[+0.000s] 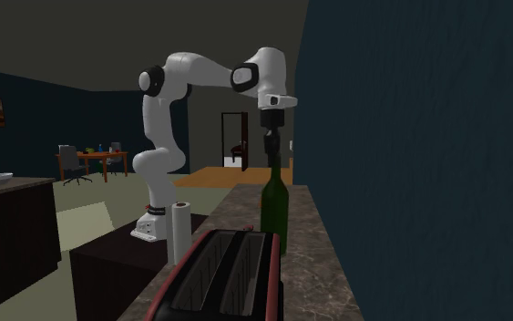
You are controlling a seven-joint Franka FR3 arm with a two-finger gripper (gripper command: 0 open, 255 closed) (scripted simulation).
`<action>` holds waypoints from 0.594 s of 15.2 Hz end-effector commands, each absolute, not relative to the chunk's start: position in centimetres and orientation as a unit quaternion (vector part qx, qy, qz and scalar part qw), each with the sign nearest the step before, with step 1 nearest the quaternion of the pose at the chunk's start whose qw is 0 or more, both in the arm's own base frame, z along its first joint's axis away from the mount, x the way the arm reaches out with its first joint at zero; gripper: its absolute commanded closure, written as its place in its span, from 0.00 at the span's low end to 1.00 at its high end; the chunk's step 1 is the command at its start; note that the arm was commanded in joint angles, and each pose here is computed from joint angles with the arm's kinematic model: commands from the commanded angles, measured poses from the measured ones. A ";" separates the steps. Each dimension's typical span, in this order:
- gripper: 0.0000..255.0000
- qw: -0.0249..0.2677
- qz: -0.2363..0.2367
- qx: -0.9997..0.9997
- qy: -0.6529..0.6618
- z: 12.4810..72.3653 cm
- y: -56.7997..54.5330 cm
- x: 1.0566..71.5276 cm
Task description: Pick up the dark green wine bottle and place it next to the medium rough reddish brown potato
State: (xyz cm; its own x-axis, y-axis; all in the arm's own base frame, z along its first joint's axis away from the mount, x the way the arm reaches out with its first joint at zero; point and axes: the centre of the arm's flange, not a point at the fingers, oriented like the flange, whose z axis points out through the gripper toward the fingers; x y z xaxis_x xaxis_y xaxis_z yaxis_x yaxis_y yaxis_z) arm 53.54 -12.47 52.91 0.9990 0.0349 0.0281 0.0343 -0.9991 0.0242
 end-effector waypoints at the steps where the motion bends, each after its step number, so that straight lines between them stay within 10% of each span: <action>1: 1.00 0.012 0.014 1.000 0.017 53.9 -12.5 53.5; 9: 1.00 0.012 0.014 1.000 0.017 58.2 -12.5 53.5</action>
